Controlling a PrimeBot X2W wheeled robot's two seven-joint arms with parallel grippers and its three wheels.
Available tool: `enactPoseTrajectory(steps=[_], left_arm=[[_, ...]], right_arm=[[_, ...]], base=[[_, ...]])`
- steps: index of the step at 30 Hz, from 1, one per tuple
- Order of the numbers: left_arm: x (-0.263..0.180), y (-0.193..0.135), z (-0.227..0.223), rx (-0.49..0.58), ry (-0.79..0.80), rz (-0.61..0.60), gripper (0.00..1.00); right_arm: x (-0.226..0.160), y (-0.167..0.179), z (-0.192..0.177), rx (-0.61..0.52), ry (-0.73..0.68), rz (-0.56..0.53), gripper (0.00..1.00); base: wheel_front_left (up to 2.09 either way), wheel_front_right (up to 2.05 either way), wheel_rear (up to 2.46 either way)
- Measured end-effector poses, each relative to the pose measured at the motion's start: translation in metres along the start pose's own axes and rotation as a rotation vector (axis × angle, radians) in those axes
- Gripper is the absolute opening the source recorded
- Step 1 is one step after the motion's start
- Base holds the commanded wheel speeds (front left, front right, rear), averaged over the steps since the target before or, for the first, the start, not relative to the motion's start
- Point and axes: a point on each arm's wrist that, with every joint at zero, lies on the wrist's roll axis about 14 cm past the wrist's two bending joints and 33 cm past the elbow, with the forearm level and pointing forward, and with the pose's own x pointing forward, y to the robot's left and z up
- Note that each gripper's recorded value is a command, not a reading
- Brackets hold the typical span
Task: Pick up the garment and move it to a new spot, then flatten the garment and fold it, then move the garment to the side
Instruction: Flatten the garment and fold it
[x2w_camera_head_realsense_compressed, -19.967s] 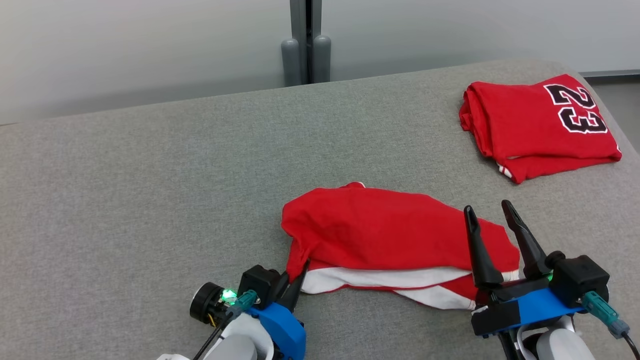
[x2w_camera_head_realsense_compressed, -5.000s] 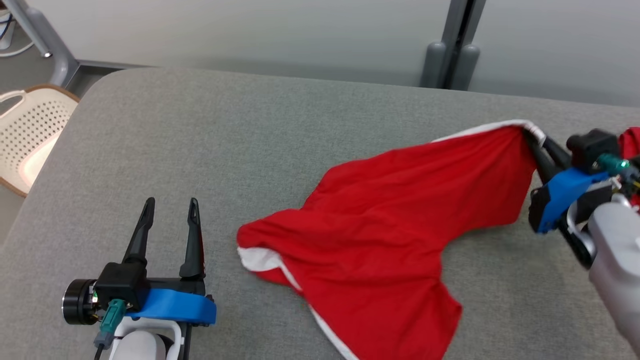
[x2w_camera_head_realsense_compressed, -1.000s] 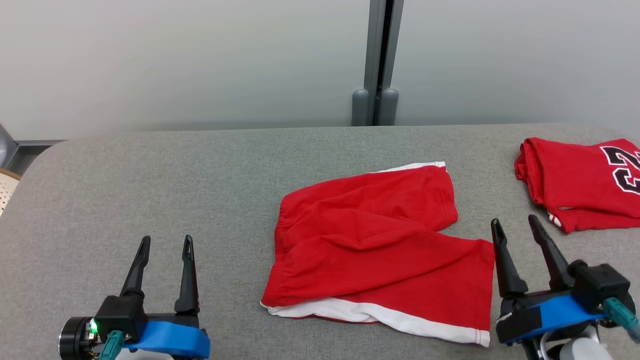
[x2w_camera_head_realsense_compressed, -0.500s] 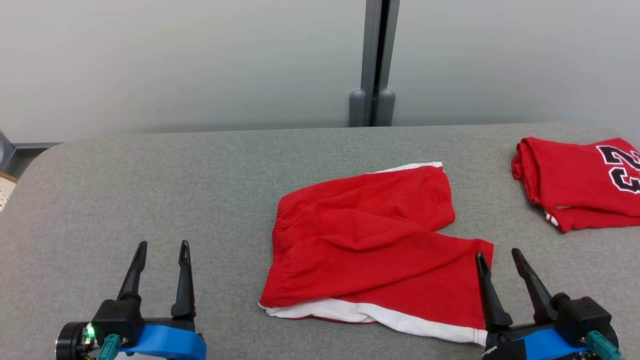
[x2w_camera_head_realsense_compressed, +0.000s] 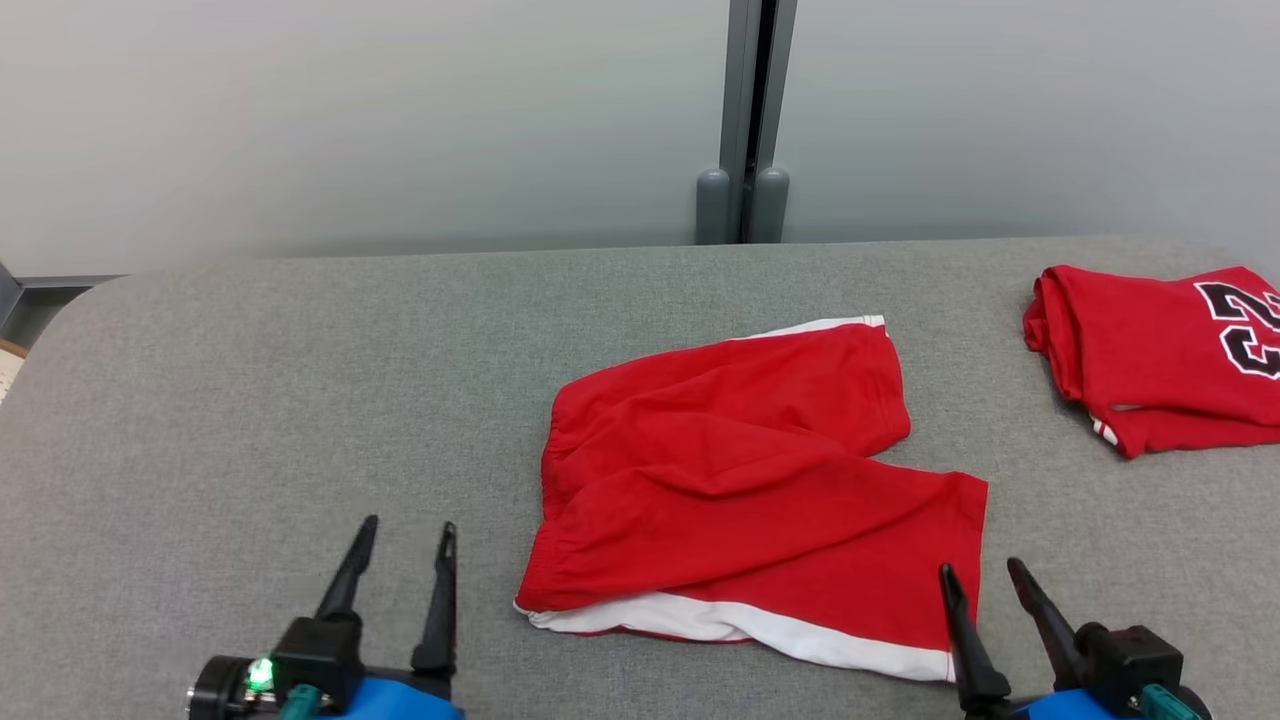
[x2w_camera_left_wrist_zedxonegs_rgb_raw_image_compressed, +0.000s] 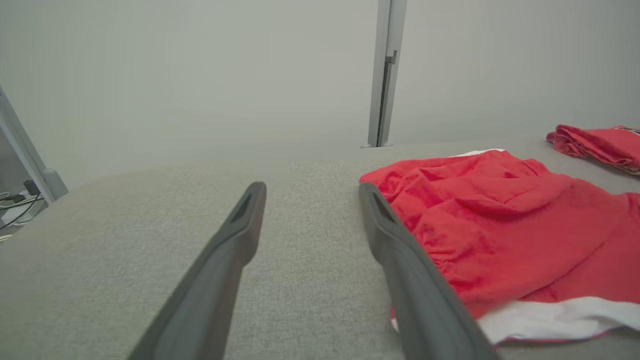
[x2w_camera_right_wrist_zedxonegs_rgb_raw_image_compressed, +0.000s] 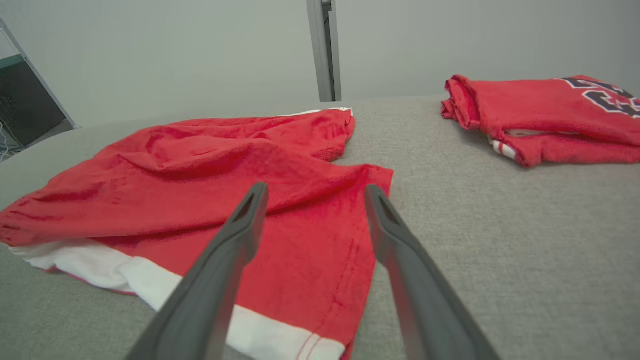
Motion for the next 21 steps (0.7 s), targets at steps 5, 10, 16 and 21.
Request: enactPoseTrajectory(steps=[5,10,16,21], left_arm=[[-0.003,-0.025,-0.024,-0.015,0.076,-0.077,1.00],[-0.008,-0.044,-0.048,-0.031,0.157,-0.140,1.00],[-0.009,-0.059,-0.069,-0.035,0.232,-0.211,1.00],[-0.007,-0.064,-0.078,-0.026,0.264,-0.249,1.00]], right_arm=[[-0.008,-0.005,-0.032,0.000,0.107,-0.004,1.00],[-0.018,-0.004,-0.059,0.020,0.196,-0.007,1.00],[-0.025,0.007,-0.078,0.042,0.256,0.019,1.00],[-0.026,0.011,-0.082,0.058,0.271,0.028,1.00]], base=[[0.00,0.00,0.00],[0.00,0.00,0.00],[0.00,0.00,0.00],[0.00,0.00,0.00]])
